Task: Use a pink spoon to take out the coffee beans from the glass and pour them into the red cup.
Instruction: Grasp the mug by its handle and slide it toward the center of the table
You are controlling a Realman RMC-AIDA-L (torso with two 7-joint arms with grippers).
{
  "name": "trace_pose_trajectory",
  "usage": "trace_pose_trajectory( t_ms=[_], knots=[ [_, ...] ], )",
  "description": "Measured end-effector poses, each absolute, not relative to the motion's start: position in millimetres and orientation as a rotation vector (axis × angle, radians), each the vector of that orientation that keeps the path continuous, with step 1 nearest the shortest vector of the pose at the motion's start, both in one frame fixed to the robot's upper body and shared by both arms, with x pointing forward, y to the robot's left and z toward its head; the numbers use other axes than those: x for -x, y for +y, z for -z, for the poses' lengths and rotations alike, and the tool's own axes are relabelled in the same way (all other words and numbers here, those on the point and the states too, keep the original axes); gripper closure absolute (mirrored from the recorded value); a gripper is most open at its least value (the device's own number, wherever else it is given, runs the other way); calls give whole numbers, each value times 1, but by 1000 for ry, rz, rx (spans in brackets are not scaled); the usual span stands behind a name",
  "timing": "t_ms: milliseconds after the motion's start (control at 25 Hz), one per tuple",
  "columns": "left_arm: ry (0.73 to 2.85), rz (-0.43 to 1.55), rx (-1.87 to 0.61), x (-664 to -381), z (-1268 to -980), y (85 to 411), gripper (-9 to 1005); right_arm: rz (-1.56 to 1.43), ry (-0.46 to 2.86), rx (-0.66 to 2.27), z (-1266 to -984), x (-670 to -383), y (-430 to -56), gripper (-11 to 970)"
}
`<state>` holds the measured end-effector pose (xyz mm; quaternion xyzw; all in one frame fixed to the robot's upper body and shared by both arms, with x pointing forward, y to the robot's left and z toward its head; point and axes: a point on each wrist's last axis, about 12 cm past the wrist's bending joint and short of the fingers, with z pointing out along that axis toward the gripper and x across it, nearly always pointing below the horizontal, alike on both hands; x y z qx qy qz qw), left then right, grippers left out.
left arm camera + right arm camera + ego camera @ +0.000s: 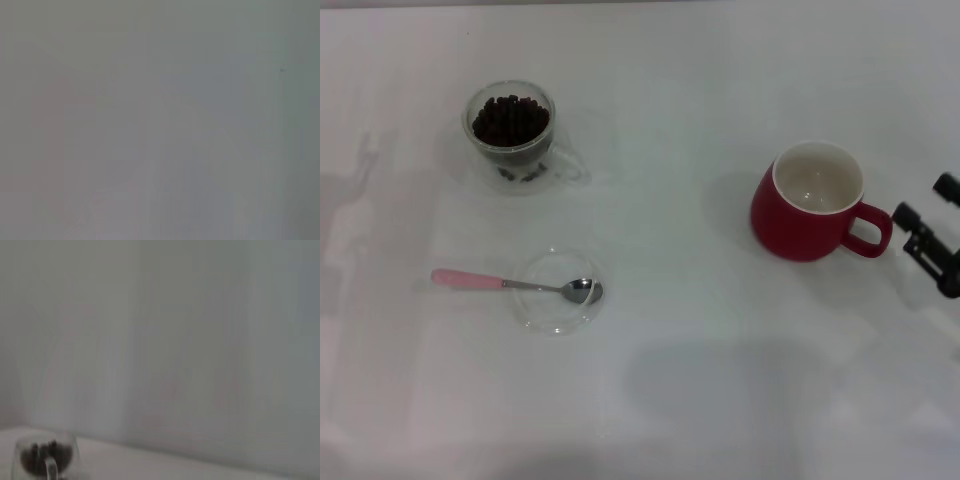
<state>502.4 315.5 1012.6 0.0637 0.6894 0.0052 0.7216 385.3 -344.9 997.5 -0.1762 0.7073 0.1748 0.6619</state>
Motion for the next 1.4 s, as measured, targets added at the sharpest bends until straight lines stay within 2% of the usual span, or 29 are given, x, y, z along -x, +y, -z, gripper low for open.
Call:
trace_pose_trajectory(
  t_ms=[240, 760, 1400],
  knots=[
    [1520, -6, -159, -497, -1011, 316, 120, -426, 1665, 416, -986, -380, -335, 344],
    [1459, 49, -213, -479, -1013, 314, 120, -377, 1744, 454, -975, -393, -329, 343],
    [1472, 75, -254, -470, -1009, 313, 120, -297, 1722, 402, -979, -405, -335, 342]
  ],
)
